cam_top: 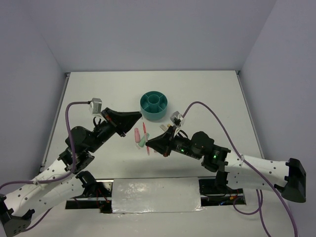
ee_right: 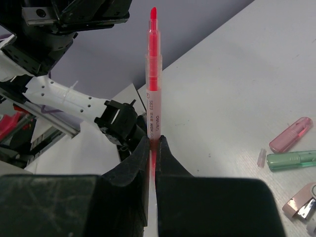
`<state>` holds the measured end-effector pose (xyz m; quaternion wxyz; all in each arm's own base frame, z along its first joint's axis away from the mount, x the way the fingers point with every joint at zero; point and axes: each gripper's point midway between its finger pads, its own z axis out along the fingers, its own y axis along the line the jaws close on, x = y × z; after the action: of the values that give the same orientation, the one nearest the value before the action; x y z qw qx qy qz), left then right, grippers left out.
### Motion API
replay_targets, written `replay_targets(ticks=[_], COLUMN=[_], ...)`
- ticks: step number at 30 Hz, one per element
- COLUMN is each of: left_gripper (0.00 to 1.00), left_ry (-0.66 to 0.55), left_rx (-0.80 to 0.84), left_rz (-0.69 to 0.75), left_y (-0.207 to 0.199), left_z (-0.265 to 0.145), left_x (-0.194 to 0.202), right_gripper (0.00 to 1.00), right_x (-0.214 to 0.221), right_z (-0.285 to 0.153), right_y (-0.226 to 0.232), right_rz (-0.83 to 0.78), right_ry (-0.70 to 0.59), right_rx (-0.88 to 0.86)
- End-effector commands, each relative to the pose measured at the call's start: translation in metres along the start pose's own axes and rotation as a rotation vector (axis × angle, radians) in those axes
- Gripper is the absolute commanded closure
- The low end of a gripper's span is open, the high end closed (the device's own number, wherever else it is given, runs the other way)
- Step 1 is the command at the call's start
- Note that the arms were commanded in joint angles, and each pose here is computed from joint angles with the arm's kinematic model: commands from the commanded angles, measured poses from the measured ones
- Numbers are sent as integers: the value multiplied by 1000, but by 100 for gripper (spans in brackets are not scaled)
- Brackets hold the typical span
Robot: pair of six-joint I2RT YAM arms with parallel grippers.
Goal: Sort the stationery into containers
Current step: Close the pen cap on the pen.
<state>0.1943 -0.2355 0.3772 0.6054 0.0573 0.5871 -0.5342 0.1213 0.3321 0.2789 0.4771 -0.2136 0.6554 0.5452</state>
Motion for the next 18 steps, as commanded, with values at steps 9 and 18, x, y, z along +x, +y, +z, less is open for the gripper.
replay_targets(ticks=[9,18], left_gripper=[100,100], left_ry=[-55,-43], left_rx=[84,76], left_rz=[-33,-43], left_y=[-19,-15], left_z=[-1,3], left_x=[-15,-9], right_gripper=[100,100], right_x=[-28,-27], right_z=[3,3], right_y=[6,8], right_rz=[-45,-47], right_ry=[-61,-47], right_rx=[20,13])
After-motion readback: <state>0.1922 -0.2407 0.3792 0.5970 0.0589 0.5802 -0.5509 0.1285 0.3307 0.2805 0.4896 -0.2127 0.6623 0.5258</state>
